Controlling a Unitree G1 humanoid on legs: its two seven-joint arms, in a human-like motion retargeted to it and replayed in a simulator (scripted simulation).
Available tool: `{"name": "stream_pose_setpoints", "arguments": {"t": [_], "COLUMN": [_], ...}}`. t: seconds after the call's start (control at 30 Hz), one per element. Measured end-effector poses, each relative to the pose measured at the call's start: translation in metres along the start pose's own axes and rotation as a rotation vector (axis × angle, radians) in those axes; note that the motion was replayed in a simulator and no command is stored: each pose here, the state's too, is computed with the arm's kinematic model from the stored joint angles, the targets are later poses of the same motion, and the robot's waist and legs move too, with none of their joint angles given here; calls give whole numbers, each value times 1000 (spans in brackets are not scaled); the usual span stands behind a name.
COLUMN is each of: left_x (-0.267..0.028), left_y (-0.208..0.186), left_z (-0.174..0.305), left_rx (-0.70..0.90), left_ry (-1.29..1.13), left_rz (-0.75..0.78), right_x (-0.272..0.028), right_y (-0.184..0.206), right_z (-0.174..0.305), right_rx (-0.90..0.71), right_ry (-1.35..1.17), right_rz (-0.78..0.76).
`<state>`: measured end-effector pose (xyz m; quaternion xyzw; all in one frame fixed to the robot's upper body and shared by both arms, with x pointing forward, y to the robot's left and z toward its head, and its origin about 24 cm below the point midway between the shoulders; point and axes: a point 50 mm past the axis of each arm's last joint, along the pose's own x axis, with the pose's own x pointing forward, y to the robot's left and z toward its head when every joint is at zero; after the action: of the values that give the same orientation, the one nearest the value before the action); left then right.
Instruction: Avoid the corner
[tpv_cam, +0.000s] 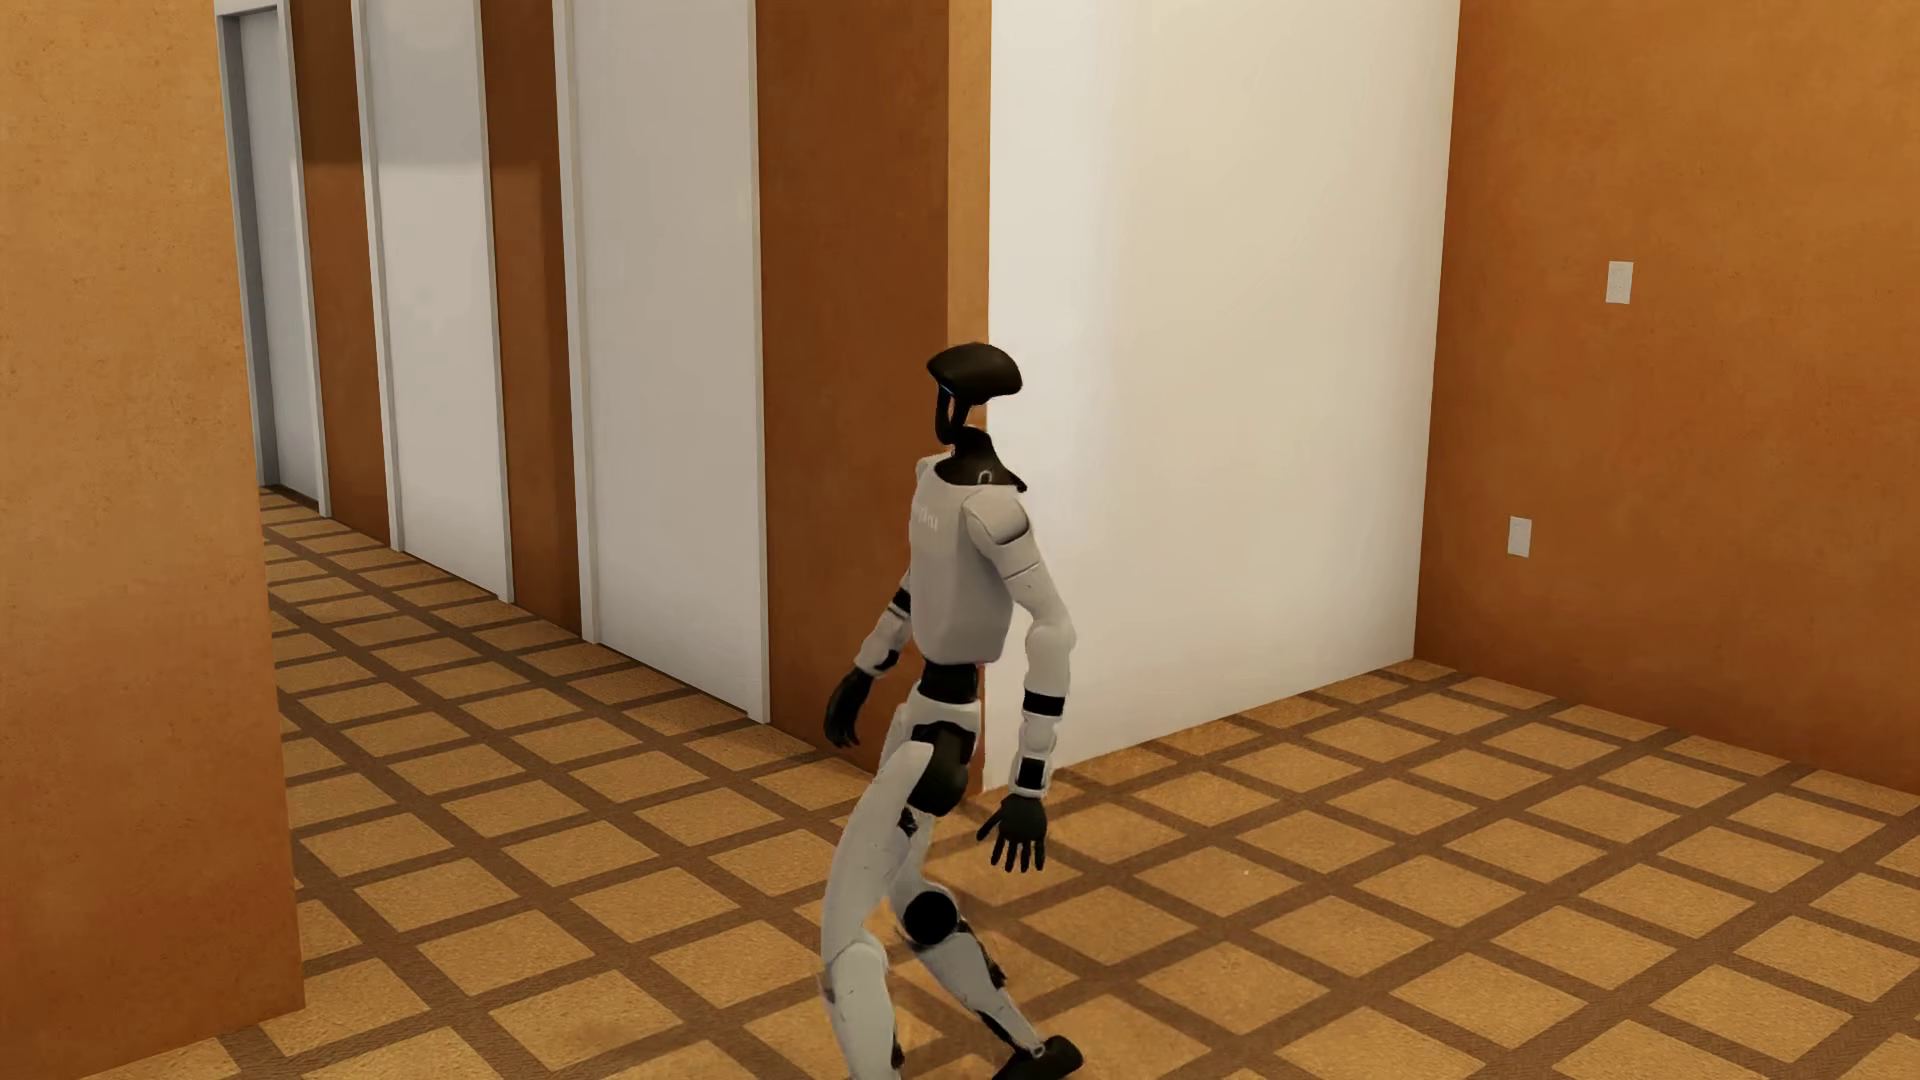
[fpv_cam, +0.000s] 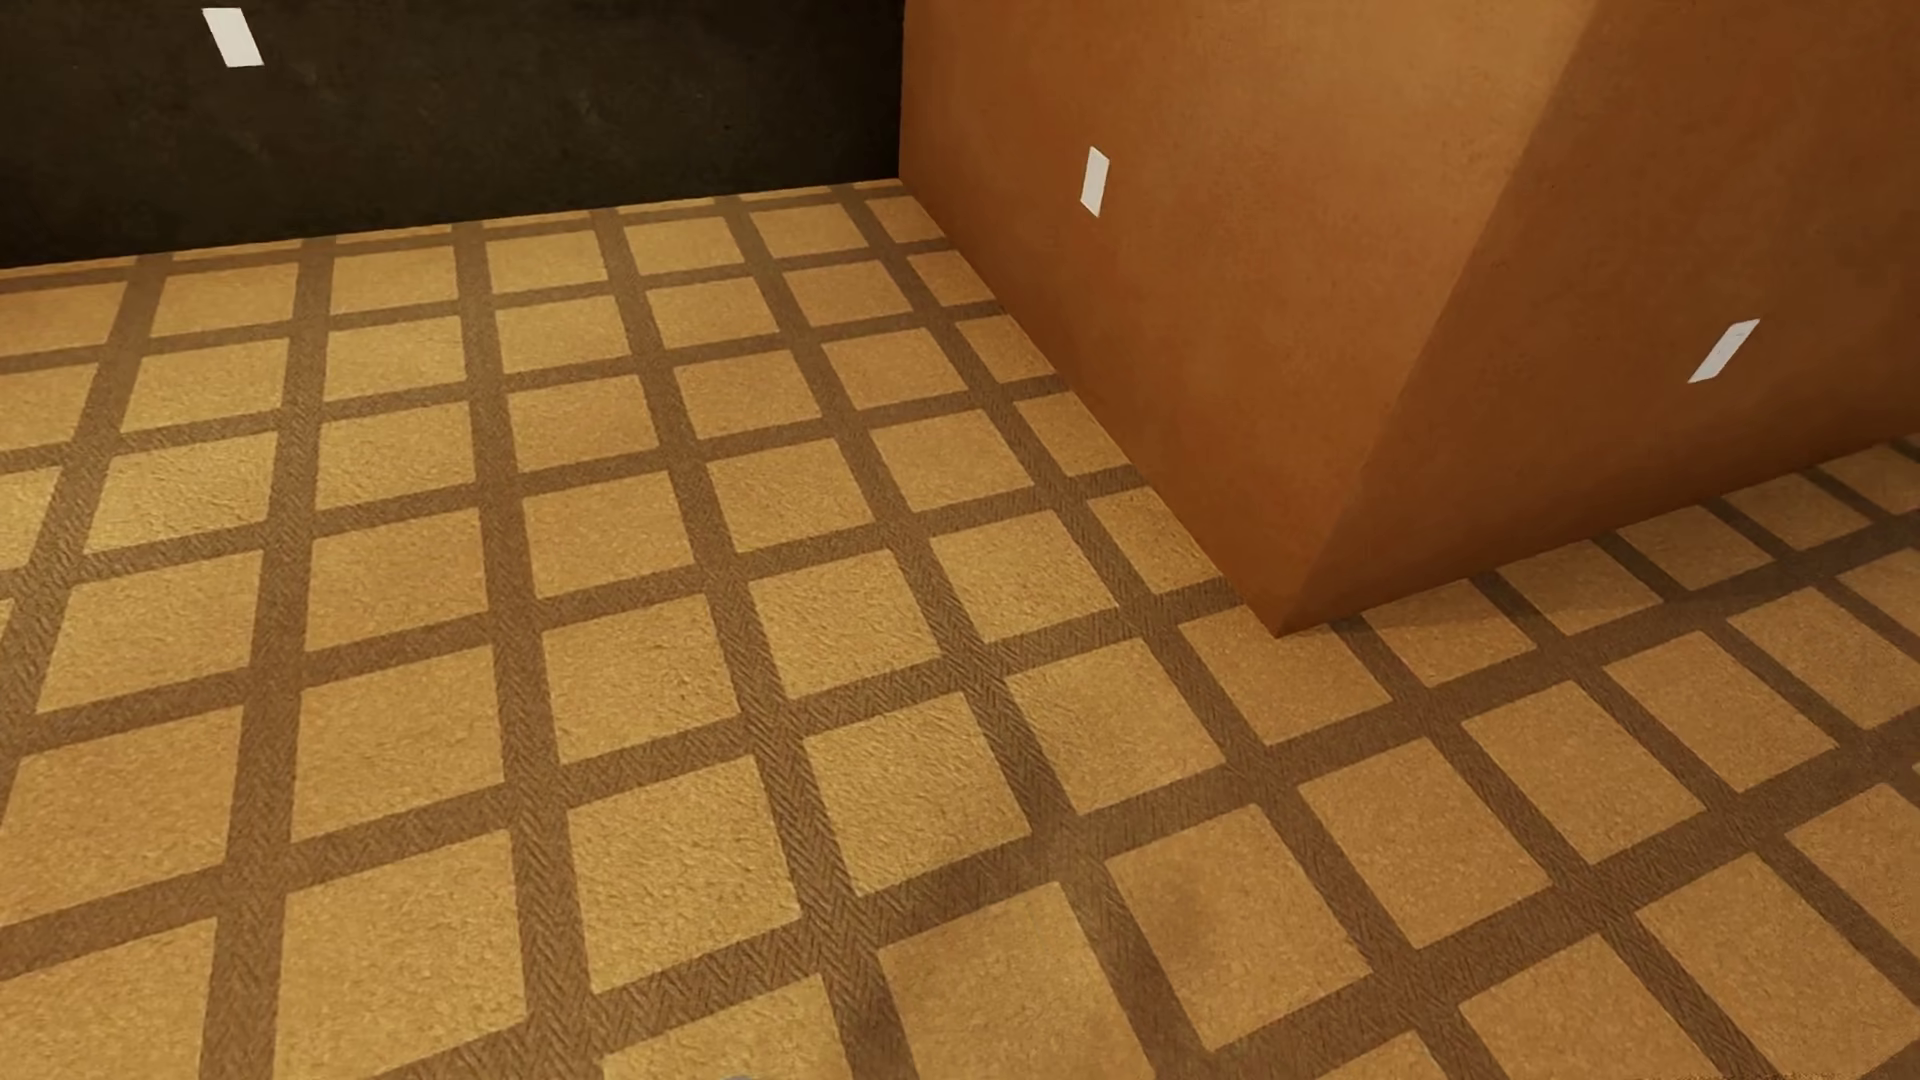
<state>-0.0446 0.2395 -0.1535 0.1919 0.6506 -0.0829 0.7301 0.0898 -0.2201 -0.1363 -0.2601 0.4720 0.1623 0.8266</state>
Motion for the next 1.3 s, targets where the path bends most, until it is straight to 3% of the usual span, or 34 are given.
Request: {"name": "stream_pose_setpoints", "arguments": {"t": [0.03, 0.17, 0.47, 0.6, 0.73, 0.87, 0.97, 1.03, 1.17, 1.23, 1.3], "left_x": [2, 6, -2, 1, 5, 1, -7, -11, -3, 3, 3], "left_y": [3, 38, 51, 52, 27, -3, -17, -20, -20, -17, -9], "left_z": [4, 33, 124, 107, 70, 16, -14, -27, -17, 24, 81], "left_rx": [13, 3, 62, 38, 57, 118, 114, 111, 122, 87, 52], "left_ry": [1, -78, -397, -334, -219, -65, 19, 53, 62, -77, -277], "left_rz": [3, 93, 121, 125, 57, -39, -79, -87, -84, -65, -36], "right_x": [4, 5, -56, -71, -39, 1, 6, 2, 8, 10, -7], "right_y": [1, 41, 94, 103, 88, 14, -41, -62, -27, 7, 29], "right_z": [4, 17, -108, -129, -84, 8, 76, 96, 54, 23, -22], "right_rx": [47, -14, -82, -149, -149, -12, 11, 33, 61, -3, 36], "right_ry": [-4, -44, 385, 474, 294, -27, -259, -338, -182, -53, 77], "right_rz": [-13, 116, 298, 357, 305, 43, -115, -180, -92, 20, 65]}}
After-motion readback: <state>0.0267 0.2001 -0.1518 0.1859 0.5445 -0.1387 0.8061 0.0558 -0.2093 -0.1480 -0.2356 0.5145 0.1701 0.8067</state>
